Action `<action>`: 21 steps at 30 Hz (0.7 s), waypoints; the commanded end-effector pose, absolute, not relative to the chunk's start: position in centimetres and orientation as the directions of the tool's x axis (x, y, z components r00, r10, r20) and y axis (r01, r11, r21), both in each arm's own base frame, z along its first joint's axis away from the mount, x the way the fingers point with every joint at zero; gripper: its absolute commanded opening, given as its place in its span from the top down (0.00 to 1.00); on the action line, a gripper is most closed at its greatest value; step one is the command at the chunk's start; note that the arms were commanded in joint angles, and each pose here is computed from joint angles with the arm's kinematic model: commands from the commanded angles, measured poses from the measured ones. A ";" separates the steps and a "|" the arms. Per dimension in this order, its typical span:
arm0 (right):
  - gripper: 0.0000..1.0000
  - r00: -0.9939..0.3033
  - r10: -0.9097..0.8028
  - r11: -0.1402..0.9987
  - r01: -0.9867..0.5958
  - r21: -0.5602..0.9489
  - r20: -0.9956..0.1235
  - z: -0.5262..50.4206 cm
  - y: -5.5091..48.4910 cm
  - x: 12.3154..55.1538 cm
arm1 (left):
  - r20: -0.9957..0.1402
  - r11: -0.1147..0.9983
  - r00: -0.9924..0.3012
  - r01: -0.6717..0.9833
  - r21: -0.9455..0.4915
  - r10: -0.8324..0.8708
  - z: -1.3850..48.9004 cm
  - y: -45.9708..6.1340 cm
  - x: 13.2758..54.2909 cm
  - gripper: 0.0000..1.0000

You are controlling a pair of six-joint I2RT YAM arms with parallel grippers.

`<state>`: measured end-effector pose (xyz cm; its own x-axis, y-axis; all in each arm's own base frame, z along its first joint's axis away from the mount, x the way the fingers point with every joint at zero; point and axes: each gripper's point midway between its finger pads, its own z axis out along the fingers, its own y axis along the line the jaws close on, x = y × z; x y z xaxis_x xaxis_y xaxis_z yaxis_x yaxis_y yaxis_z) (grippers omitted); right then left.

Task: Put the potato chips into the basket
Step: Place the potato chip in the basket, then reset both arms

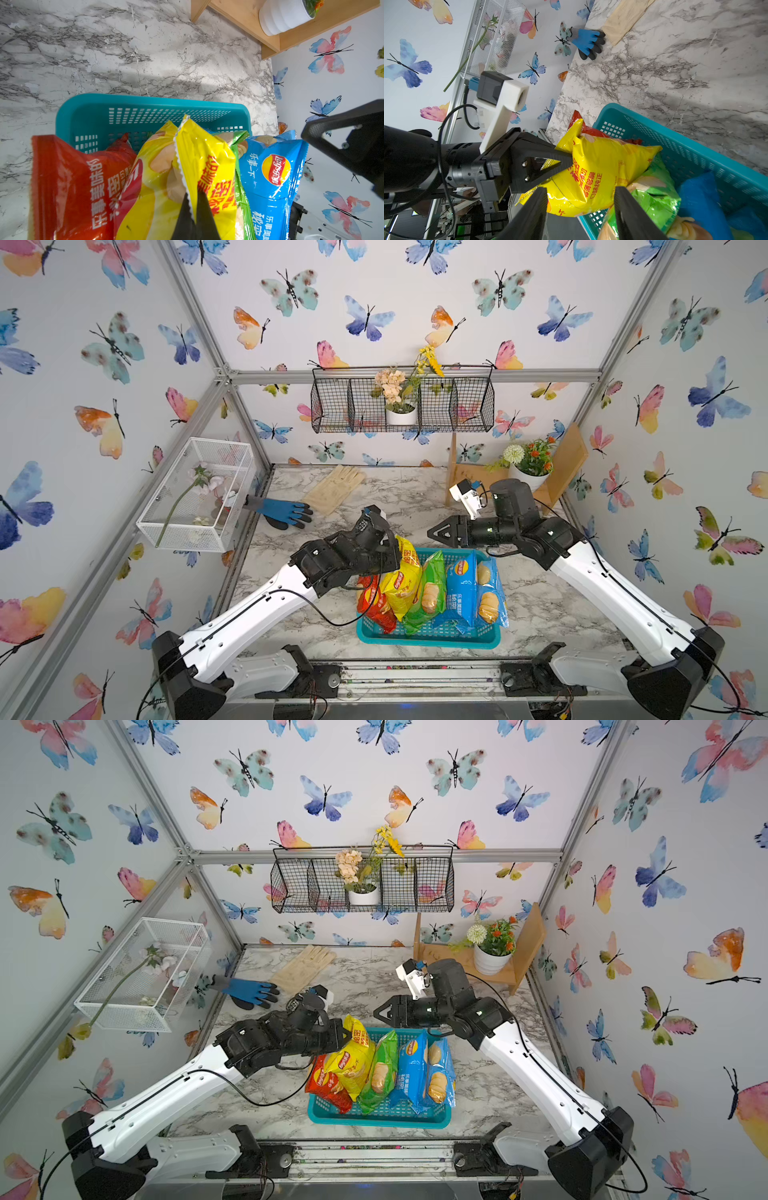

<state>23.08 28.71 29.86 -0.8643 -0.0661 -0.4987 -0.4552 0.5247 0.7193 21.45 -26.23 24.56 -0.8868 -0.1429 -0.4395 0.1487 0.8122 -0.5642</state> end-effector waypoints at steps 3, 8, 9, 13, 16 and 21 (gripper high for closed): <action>0.42 -0.823 -0.062 0.596 -0.484 0.641 -0.564 30.4 27.6 23.9 | -0.434 0.867 -0.894 0.128 -0.482 -0.109 22.4 -25.8 22.1 0.90; 0.37 -0.772 -0.067 0.721 -0.475 0.505 -0.632 31.0 25.2 25.4 | -0.496 0.887 -0.857 0.118 -0.447 -0.136 25.6 -23.5 23.4 0.32; 0.35 -0.762 -0.065 0.746 -0.466 0.476 -0.644 31.2 24.6 25.7 | -0.518 0.891 -0.843 0.113 -0.439 -0.148 26.4 -22.8 23.6 0.19; 0.30 -0.703 -0.054 0.835 -0.421 0.354 -0.709 32.4 22.2 27.3 | -0.603 0.885 -0.767 0.104 -0.454 -0.219 30.9 -18.9 25.0 0.01; 0.28 -0.612 -0.013 0.881 -0.381 0.280 -0.790 34.2 20.4 28.6 | -0.691 0.888 -0.675 0.115 -0.445 -0.259 35.1 -16.0 26.1 0.01; 0.15 -0.438 0.108 0.905 -0.327 0.270 -0.892 37.5 18.1 29.4 | -0.898 0.952 -0.375 0.102 -0.287 -0.230 43.0 -11.4 27.3 0.01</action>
